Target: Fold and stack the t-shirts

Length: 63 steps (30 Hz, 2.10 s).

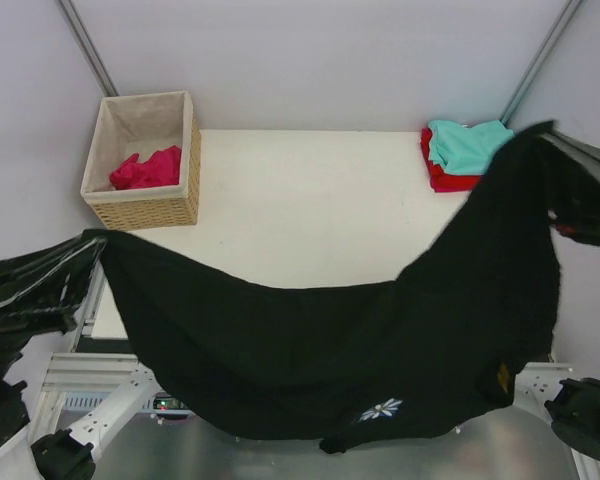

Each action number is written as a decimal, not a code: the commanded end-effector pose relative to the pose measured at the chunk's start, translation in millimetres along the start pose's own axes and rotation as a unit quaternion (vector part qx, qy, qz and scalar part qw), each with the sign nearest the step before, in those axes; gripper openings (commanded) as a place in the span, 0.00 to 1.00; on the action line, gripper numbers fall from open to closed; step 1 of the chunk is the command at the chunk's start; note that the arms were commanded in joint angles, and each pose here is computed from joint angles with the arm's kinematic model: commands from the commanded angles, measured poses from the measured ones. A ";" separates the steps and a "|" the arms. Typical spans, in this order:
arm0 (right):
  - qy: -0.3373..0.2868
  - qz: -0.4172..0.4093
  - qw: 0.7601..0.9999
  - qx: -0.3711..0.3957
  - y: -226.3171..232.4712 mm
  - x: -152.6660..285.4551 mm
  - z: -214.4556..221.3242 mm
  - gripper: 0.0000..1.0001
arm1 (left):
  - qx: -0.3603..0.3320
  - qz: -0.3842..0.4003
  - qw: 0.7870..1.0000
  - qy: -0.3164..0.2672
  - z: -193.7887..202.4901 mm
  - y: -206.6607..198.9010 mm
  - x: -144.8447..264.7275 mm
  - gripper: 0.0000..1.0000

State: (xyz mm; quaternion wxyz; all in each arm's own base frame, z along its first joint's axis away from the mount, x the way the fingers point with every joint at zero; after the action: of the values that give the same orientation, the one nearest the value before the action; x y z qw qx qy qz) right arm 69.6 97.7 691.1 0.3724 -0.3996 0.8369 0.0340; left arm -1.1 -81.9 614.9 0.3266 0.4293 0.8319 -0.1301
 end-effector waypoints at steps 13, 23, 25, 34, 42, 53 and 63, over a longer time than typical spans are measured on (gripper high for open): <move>0.326 0.227 0.910 -0.120 -96.3 17.8 420.7 0.01 | -0.045 -0.321 0.928 0.186 267.1 184.7 6.7 0.00; 0.407 0.326 0.836 -0.169 -190.6 87.2 540.2 0.01 | 0.012 -0.453 0.837 0.308 425.2 283.9 37.8 0.00; 0.402 0.330 0.836 -0.174 -204.8 80.8 545.3 0.01 | 0.016 -0.466 0.831 0.304 433.1 300.2 35.3 0.00; 0.408 0.335 0.824 -0.208 -251.1 49.6 603.2 0.01 | 0.043 -0.545 0.771 0.325 480.4 385.7 35.6 0.00; 0.418 0.338 0.804 -0.255 -275.7 38.7 672.0 0.01 | 0.039 -0.594 0.731 0.334 509.6 435.4 48.1 0.00; 0.395 0.334 0.810 -0.276 -273.0 18.2 703.9 0.29 | 0.050 -0.632 0.693 0.343 535.0 464.6 64.8 0.02; 0.354 0.291 0.867 -0.198 -242.9 -34.7 565.0 0.96 | 0.076 -0.566 0.769 0.288 460.2 434.6 1.6 0.99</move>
State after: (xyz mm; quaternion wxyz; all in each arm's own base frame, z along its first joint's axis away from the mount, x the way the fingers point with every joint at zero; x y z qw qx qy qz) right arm 648.4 150.1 189.1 -0.2144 -0.1453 0.9460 0.1947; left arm 568.2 -37.8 192.4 -0.1806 -0.1479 0.9550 -0.1832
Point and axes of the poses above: each gripper's point midway between its finger pads, its own x axis back along the fingers, its own y axis along the line the jaws close on, z = x × y, the point moved 1 cm from there along x, back along the fingers, and after that the axes turned 1 degree about -x, right-handed, at the moved point
